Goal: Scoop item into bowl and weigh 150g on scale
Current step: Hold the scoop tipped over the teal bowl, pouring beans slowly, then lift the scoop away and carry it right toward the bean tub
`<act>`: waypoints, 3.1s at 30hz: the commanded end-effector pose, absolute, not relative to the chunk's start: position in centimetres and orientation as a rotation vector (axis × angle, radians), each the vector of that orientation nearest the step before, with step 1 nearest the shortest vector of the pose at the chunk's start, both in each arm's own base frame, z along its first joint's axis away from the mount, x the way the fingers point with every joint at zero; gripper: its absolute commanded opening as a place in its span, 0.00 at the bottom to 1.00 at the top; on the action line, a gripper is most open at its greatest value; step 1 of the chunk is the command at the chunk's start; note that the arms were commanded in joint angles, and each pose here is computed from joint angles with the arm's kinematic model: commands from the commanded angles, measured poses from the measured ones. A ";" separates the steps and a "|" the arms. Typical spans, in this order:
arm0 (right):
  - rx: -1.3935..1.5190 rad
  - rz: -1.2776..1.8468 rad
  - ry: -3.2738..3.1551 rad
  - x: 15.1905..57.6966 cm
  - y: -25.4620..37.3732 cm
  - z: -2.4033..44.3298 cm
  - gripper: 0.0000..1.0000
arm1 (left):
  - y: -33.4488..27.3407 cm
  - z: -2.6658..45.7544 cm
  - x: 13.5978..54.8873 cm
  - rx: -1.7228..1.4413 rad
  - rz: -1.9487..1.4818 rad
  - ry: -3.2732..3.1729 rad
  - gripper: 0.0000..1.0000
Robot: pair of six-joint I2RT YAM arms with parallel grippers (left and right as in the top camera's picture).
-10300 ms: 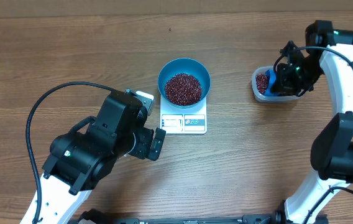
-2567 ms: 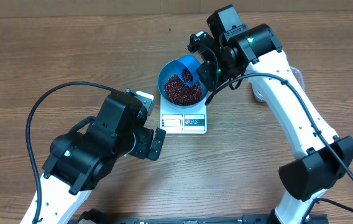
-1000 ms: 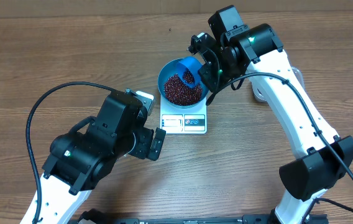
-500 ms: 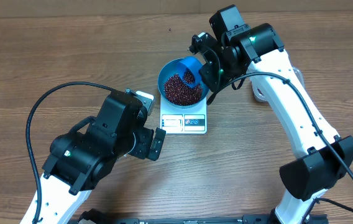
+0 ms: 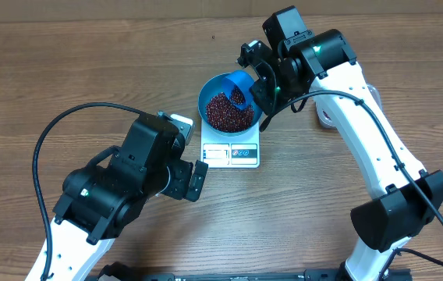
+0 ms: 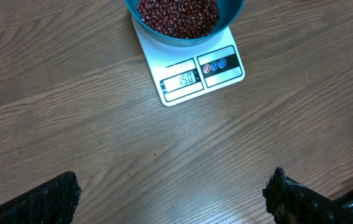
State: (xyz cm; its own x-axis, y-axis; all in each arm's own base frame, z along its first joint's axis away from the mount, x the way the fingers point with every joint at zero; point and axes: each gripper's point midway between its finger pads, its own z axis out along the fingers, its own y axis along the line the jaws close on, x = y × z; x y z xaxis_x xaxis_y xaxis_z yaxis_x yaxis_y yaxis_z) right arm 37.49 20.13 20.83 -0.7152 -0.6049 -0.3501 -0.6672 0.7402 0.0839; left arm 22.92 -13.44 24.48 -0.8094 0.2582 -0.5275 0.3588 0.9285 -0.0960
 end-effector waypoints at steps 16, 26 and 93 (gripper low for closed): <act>-0.772 0.647 2.548 39.1 16.7 25.3 0.04 | -13.4 25.4 23.1 0.412 -0.275 2.535 0.99; -0.316 1.152 2.091 41.6 1.1 33.4 0.04 | -13.4 25.4 23.1 0.412 -0.276 2.535 0.99; 0.272 0.085 2.961 36.1 -7.3 21.9 0.04 | -13.4 25.4 23.1 0.412 -0.276 2.535 1.00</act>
State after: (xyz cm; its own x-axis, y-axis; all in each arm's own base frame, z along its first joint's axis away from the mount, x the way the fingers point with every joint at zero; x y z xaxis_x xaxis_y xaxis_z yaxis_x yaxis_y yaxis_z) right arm 35.85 -6.95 19.90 -0.9784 0.1853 -0.0921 0.1655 0.9679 0.1891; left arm 22.92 -13.44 24.48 -0.8094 0.2583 -0.5274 0.3590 0.9284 -0.0963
